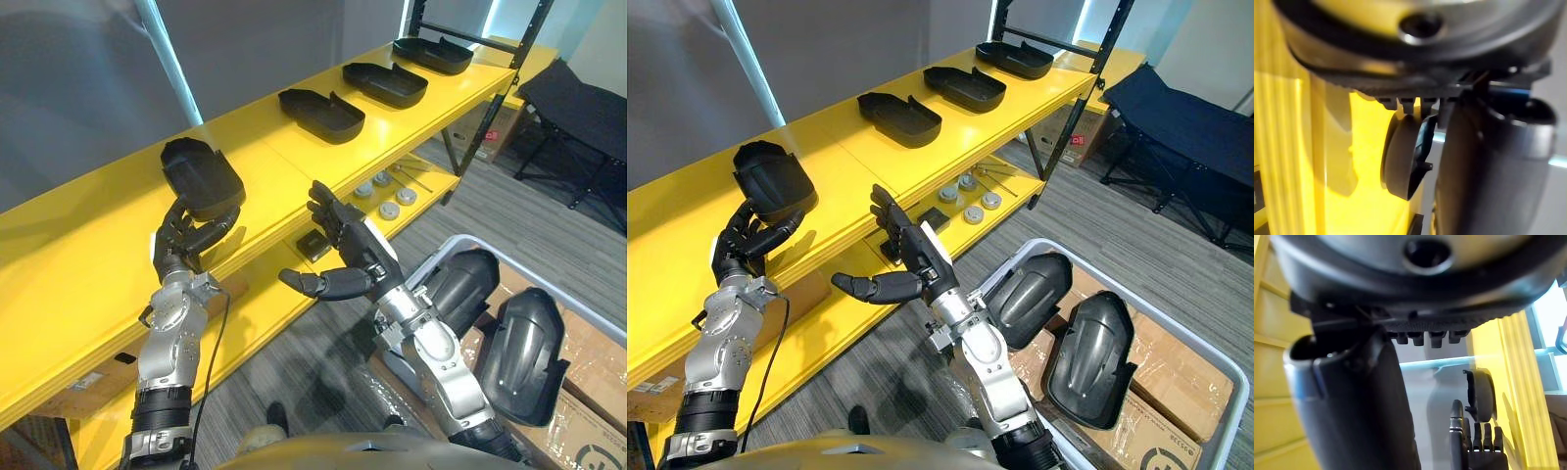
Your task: Walk over and take three plastic housings, then place them on the shelf
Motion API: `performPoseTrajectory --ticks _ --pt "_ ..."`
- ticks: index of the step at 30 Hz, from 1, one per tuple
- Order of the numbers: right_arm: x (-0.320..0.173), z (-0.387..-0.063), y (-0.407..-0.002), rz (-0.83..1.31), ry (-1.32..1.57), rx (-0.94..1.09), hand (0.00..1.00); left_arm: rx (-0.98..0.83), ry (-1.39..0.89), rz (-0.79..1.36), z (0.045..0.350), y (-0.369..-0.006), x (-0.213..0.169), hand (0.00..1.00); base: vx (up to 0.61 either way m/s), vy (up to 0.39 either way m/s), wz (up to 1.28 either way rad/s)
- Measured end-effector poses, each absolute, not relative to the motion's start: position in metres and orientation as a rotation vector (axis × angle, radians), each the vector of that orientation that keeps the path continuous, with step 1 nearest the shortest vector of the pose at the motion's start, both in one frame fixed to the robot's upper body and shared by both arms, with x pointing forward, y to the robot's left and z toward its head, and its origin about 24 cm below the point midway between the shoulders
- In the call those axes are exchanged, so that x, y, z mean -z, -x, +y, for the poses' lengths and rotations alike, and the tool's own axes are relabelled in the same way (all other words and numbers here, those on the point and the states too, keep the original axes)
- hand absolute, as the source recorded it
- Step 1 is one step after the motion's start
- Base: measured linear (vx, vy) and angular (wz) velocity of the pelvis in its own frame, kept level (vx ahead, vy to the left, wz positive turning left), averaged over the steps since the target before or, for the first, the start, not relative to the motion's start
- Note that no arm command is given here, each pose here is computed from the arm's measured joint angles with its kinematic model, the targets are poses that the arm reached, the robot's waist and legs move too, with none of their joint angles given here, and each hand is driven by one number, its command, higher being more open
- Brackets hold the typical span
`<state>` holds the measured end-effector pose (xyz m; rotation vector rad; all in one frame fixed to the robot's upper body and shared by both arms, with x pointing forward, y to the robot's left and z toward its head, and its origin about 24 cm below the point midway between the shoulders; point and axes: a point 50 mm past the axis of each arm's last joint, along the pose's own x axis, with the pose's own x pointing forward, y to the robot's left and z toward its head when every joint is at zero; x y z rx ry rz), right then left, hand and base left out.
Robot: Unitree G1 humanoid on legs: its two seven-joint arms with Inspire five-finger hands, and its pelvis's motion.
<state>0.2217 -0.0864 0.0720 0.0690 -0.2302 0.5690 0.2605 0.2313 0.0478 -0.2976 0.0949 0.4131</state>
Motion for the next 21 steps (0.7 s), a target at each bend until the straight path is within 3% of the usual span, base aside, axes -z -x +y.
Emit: performPoseTrajectory --ticks 13,21 --pt "-0.071 -0.084 -0.221 -0.227 -0.072 -0.579 1.00 -0.420 0.296 0.102 0.230 -0.264 -0.050 1.00 0.00 0.000 0.00" --pt "-0.061 -0.079 -0.211 -0.178 -0.073 -0.592 1.00 -0.578 0.137 0.093 0.241 -0.259 -0.052 1.00 0.00 0.000 0.00"
